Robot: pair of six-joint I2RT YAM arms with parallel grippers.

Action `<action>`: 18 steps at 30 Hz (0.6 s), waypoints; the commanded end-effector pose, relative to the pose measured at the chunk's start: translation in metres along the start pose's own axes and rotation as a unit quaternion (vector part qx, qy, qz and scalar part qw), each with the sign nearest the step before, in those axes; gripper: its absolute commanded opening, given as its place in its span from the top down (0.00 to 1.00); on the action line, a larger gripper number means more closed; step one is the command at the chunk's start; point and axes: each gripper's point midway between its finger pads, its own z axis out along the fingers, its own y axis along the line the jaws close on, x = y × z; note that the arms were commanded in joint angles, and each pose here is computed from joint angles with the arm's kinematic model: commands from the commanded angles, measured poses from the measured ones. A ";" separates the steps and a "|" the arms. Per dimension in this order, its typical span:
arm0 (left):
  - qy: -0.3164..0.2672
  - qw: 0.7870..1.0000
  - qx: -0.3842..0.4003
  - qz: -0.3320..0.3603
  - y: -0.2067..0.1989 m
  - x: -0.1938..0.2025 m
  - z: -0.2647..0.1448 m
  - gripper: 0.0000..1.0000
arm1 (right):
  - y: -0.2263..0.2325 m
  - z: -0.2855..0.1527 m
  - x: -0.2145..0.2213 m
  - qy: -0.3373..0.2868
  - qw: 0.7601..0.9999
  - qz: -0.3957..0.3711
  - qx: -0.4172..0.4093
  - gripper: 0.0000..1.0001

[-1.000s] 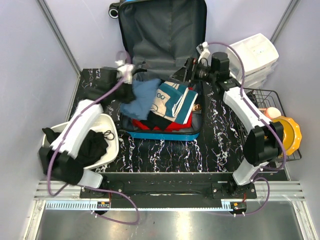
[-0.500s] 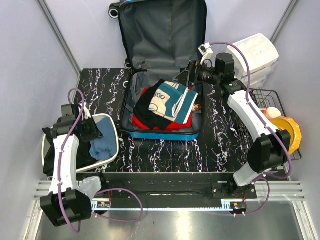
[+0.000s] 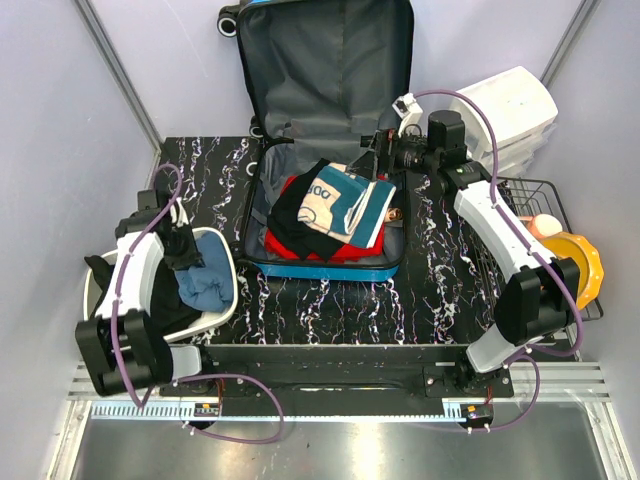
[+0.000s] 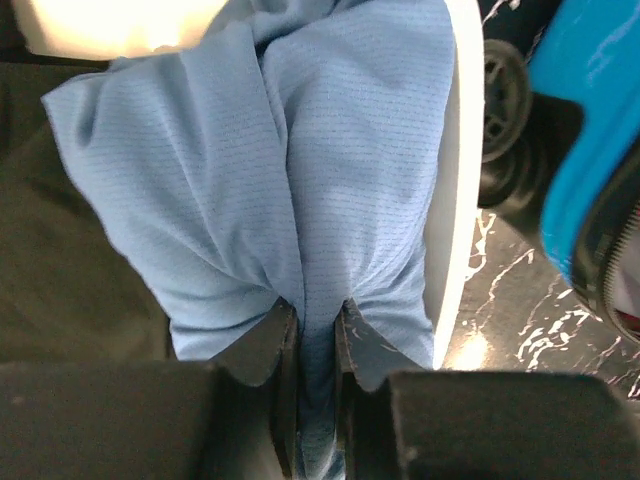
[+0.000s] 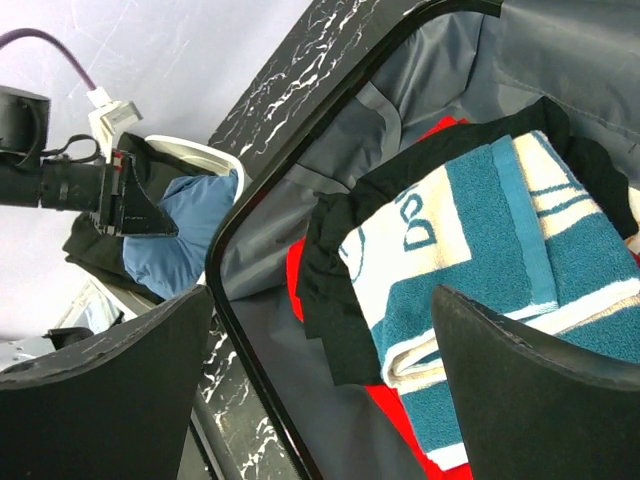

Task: Open, take out, and arrange the luggage

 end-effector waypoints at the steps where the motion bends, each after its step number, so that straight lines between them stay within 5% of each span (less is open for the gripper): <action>1: 0.013 0.999 -0.016 0.030 0.010 -0.003 0.020 0.80 | -0.017 -0.002 0.015 0.038 0.998 -0.031 0.026 0.00; 2: 0.015 0.999 -0.011 0.035 0.008 -0.006 0.018 0.54 | -0.021 -0.001 0.020 0.051 0.998 -0.034 0.034 0.00; 5: 0.009 0.999 0.001 0.051 0.004 -0.017 0.002 0.24 | -0.039 -0.002 0.037 0.098 0.992 -0.054 0.056 0.02; 9: -0.060 0.991 0.064 0.099 -0.020 -0.047 -0.042 0.01 | -0.051 0.003 0.056 0.143 0.978 -0.137 0.070 0.08; 13: -0.141 0.971 0.138 0.136 -0.055 -0.080 -0.094 0.01 | -0.031 0.025 0.074 0.174 0.955 -0.236 0.051 0.20; 18: -0.161 0.961 0.190 0.122 -0.077 -0.093 -0.110 0.01 | -0.003 0.051 0.090 0.181 0.922 -0.341 0.009 0.39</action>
